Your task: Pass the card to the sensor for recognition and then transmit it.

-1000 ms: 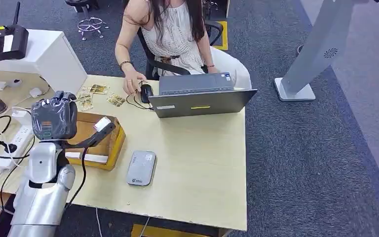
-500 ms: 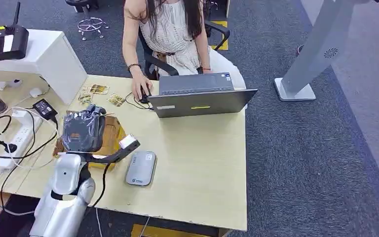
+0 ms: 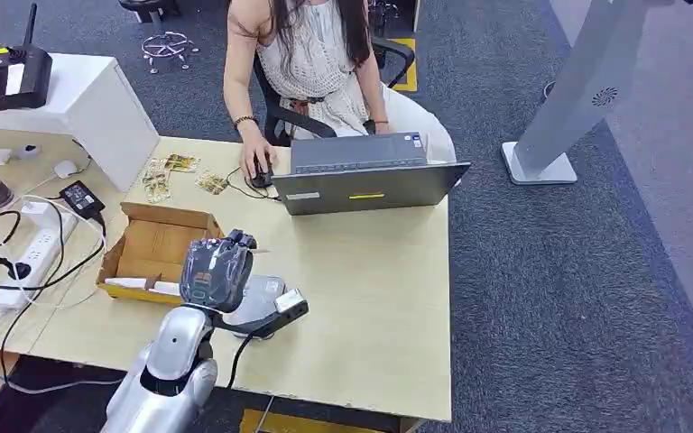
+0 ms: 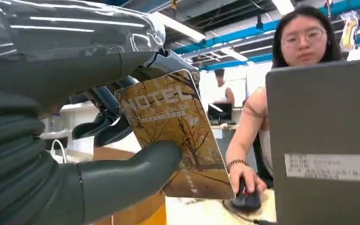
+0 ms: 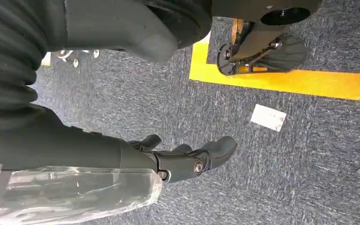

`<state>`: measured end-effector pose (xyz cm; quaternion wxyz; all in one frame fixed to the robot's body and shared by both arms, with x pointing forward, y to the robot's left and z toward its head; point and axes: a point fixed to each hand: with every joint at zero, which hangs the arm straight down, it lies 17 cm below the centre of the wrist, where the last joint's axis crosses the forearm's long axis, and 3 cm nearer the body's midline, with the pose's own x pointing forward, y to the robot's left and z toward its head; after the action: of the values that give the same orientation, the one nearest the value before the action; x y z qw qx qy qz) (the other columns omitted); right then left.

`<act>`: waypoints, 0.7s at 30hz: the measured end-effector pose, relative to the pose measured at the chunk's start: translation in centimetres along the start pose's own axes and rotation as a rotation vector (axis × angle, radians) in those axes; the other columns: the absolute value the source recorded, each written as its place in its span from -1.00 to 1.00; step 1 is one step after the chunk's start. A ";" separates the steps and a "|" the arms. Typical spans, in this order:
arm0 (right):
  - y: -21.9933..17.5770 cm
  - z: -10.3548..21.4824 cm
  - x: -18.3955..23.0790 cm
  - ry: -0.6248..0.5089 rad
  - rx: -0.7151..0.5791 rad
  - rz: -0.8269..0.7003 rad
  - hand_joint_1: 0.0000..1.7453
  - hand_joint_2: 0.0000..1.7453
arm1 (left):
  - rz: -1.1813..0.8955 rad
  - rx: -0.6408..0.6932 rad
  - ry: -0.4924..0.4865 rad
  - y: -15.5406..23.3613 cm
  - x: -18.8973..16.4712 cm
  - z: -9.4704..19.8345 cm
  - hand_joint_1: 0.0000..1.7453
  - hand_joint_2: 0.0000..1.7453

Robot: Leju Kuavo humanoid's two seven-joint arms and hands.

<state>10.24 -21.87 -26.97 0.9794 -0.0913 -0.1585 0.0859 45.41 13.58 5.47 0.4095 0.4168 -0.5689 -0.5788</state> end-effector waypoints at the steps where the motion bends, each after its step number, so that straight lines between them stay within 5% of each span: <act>1: 0.0 0.0 0.0 0.000 0.001 0.001 -1.00 1.00 | -0.001 -0.021 0.009 -0.5 -0.1 0.1 1.00 1.00; 21: 0.3 0.0 0.0 0.003 0.020 0.029 -1.00 1.00 | -0.035 -0.356 0.066 -10.1 -1.3 3.8 1.00 1.00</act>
<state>10.15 -21.61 -27.02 0.9791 -0.0842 -0.1550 0.1015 42.19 16.23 -4.63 0.4852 0.3664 -0.4364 -0.6633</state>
